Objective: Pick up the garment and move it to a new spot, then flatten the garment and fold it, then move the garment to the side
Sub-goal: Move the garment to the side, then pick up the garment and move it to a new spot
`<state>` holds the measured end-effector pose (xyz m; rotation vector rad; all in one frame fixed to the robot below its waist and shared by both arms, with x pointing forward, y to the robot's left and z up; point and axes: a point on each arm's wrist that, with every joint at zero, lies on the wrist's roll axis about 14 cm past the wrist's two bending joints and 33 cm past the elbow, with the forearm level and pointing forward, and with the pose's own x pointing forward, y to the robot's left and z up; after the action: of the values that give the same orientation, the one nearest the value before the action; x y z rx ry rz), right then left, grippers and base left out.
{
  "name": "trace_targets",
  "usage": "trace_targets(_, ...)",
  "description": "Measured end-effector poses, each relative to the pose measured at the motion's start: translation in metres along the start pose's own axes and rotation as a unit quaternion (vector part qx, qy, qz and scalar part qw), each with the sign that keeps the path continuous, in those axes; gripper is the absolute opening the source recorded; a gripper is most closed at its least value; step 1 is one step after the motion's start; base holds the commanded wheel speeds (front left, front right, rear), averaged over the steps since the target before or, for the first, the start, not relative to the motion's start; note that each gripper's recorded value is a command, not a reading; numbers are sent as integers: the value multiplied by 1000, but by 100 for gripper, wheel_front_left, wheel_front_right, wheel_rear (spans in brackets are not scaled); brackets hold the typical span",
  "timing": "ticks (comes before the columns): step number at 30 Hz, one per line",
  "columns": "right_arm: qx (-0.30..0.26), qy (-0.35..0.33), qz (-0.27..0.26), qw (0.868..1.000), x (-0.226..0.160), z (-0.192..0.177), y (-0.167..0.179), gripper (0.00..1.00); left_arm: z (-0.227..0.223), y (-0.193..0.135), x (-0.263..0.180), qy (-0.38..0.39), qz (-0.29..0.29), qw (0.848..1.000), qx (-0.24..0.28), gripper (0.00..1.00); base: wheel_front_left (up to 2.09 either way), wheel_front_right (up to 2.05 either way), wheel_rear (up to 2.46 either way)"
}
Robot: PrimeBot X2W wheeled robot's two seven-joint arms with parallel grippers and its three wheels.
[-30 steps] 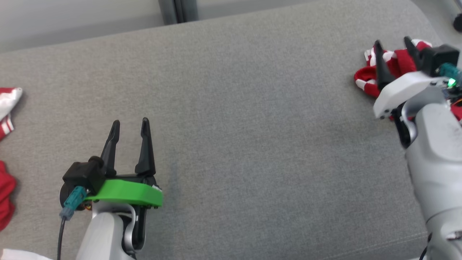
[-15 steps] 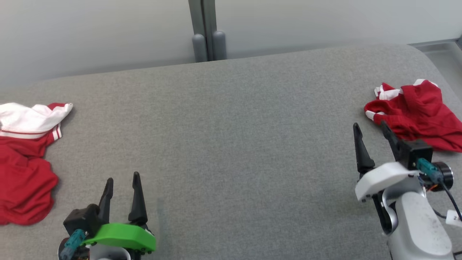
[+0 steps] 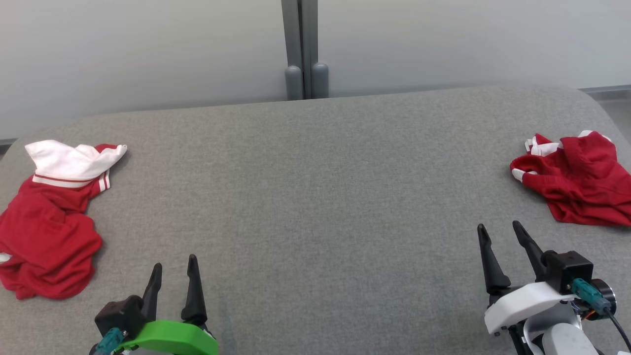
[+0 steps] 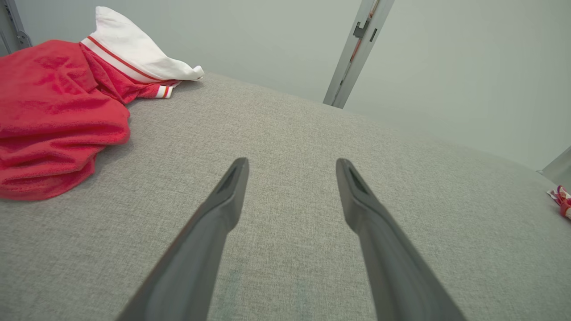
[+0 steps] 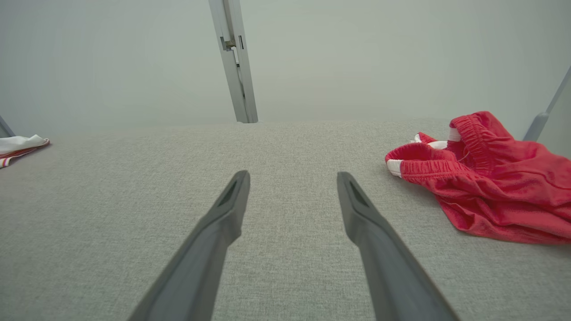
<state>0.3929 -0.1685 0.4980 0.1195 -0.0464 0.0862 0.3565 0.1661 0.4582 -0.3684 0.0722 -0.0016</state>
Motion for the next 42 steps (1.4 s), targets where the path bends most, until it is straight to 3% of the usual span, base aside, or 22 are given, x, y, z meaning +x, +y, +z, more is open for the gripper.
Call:
trace_targets(18, 0, 5, 15, 1000, 3, -4, 10, 100, 5, -3, -4, -8, -3, 1000, 1, 100, 0, 0, 0)
trace_targets(28, 3, 7, 94, 996, 25, -7, 66, 100, 25, 36, -29, -43, 60, 997, 4, 100, 0, 0, 0)
trace_targets(42, 20, 21, 213, 977, 43, -17, 156, 100, 46, 92, -79, -83, 157, 984, 9, 100, 0, 0, 0)
